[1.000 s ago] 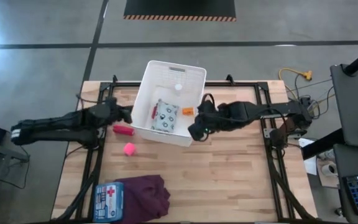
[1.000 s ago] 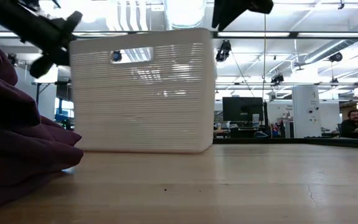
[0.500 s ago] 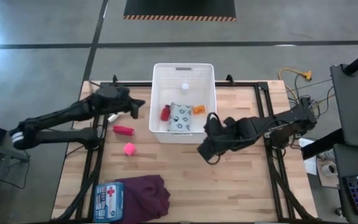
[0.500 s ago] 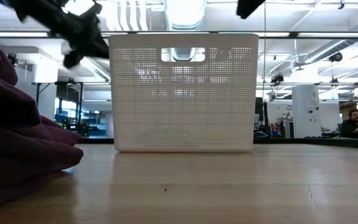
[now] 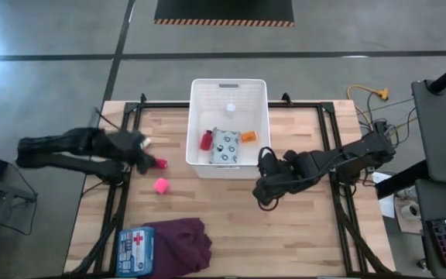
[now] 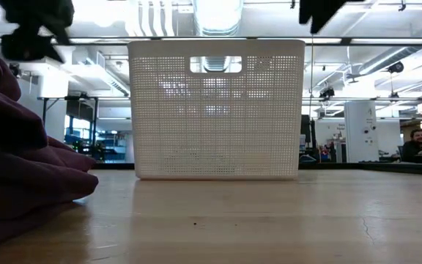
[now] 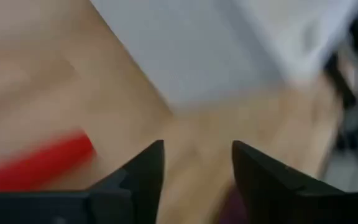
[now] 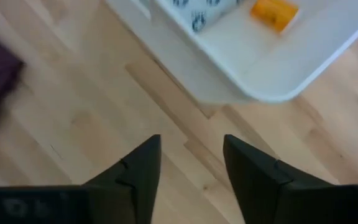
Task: Pick & place medical supplies in basket/bin
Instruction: Put the blue first aid kit into the white bin
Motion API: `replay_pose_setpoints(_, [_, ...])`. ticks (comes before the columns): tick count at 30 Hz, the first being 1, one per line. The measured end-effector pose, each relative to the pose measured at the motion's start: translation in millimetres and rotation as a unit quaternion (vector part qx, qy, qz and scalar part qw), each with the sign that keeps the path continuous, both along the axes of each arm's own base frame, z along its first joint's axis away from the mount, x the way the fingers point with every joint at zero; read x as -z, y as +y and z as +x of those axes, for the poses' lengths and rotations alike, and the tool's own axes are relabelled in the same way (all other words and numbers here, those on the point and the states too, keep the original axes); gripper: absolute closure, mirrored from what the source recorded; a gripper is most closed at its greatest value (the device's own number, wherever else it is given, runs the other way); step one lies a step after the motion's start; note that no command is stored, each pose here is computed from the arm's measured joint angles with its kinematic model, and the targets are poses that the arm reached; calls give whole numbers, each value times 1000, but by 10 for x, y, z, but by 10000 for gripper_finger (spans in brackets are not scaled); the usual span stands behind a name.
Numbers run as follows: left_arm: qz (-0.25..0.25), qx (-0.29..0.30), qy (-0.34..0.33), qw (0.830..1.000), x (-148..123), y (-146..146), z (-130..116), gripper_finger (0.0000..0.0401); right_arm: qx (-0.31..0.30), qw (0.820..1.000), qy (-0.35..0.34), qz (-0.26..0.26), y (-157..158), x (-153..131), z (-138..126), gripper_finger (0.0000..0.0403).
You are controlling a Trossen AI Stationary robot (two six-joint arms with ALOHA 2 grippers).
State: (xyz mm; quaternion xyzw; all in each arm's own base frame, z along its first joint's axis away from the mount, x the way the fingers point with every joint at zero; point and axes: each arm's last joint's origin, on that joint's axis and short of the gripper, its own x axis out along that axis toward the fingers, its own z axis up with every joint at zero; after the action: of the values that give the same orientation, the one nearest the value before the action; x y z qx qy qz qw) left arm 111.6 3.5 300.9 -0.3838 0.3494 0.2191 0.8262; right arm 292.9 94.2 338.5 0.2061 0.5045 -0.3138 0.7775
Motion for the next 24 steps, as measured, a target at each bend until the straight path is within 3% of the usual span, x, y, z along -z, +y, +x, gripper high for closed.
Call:
replay_pose_setpoints(2, [-26,32,10,999,146,-138,31,207,4,1000,14,2,1,76,-8,216])
replay_pose_setpoints(4, [-42,11,7,999,284,-264,54,199,14,1000,25,5,17,157,-26,208])
replay_pose_setpoints(7, [-54,-109,-21,992,494,-430,49,196,36,998,43,13,62,289,-77,204])
replay_pose_setpoints(10, [-82,-224,-104,966,613,-604,-5,196,58,997,50,18,108,373,-137,208])
replay_pose_setpoints(14, [-115,-278,-157,941,754,-831,-59,197,81,995,50,25,115,412,-215,211])
replay_pose_setpoints(19, [-109,-251,-67,959,825,-1023,36,209,88,995,44,27,68,411,-320,212])
replay_pose_setpoints(24, [-9,-187,41,982,791,-1085,51,220,50,998,7,39,43,370,-324,211])
